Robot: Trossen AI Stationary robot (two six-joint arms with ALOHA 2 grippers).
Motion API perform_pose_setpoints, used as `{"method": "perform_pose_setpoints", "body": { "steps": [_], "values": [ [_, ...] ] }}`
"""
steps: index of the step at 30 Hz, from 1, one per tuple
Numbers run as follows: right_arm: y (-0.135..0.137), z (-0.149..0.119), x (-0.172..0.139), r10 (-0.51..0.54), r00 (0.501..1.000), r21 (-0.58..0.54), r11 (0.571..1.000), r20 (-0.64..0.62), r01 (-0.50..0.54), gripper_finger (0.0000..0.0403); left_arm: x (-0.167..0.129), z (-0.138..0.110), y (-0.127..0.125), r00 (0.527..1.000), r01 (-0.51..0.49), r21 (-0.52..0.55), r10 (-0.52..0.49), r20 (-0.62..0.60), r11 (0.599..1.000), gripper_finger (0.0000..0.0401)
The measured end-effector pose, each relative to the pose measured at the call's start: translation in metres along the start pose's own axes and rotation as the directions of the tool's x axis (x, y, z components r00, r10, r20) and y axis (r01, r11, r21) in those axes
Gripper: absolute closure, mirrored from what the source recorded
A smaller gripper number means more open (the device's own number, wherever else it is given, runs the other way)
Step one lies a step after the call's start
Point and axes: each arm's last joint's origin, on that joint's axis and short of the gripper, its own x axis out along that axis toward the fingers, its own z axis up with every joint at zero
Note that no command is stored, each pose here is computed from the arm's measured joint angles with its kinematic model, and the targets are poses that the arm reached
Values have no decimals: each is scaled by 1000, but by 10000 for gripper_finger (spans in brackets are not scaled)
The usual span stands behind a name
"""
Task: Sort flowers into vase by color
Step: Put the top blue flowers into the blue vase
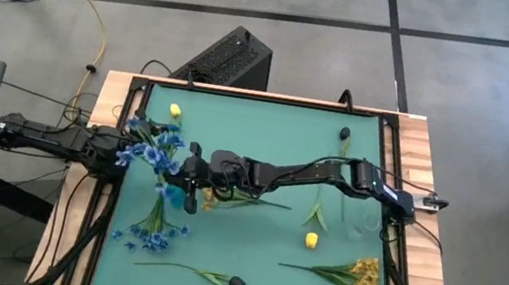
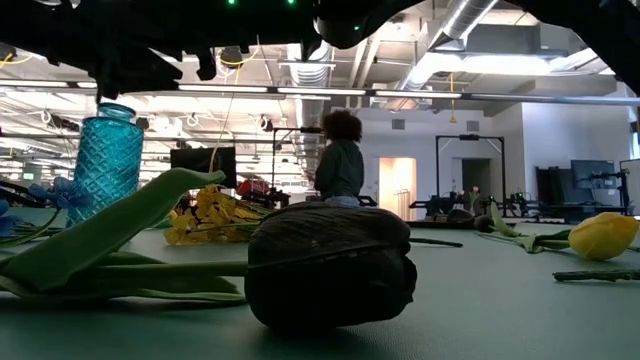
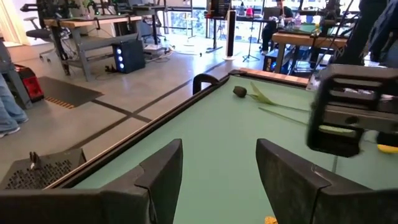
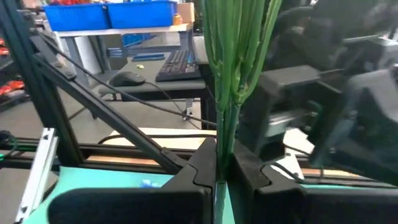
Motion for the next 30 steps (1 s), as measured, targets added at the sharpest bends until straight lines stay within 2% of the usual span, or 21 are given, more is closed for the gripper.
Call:
{"method": "perform_pose_setpoints", "body": {
  "steps": [14,30],
  "values": [
    [0,6,-2,21,1000,-7,1000,14,-21,356,0,0,0,1000,-1,0,1,0,1000,210],
    [-1,1,-2,17,999,-1,1000,-43,-17,356,0,-2,0,1000,1,1,-1,-17,1000,210]
  ]
}}
